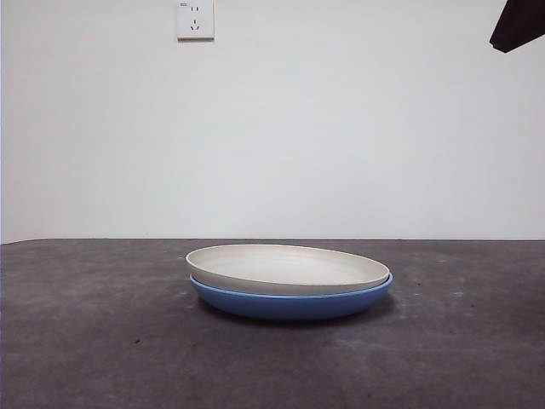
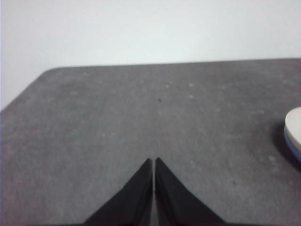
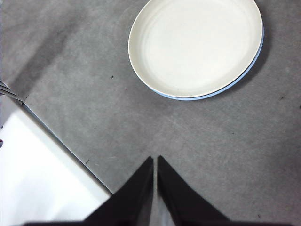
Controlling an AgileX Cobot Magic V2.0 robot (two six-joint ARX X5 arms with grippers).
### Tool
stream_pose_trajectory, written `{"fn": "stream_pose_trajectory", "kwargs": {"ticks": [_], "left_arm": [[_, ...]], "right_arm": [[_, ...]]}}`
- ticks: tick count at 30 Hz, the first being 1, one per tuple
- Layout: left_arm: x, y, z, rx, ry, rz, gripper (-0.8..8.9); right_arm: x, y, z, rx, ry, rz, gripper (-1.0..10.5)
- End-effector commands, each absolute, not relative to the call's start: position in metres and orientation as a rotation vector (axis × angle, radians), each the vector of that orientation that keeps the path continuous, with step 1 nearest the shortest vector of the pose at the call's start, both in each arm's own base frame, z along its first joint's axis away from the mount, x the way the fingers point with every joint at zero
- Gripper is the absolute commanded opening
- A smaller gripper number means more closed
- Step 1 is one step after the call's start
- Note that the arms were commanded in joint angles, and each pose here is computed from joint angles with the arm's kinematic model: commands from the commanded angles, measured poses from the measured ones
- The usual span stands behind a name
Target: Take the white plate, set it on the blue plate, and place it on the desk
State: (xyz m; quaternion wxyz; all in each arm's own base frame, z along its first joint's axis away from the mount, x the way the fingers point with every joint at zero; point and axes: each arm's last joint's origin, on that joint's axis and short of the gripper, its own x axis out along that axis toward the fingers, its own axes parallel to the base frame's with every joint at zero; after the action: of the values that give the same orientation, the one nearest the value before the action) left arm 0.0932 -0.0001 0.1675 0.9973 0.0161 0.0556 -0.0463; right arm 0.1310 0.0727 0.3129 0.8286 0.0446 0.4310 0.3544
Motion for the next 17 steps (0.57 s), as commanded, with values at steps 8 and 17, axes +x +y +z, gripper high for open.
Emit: {"fn": "stream_pose_trajectory", "kwargs": {"ticks": [8,17], "left_arm": [[0.096,0.000,0.153,0.021,0.152,-0.090,0.09],[0.096,0.000,0.150,0.018,0.171,-0.090,0.09]], "right_arm": [[0.132,0.075,0.319,0.082,0.888,0.770,0.1],[0.132,0.075,0.319,0.082,0.887,0.770,0.1]]}}
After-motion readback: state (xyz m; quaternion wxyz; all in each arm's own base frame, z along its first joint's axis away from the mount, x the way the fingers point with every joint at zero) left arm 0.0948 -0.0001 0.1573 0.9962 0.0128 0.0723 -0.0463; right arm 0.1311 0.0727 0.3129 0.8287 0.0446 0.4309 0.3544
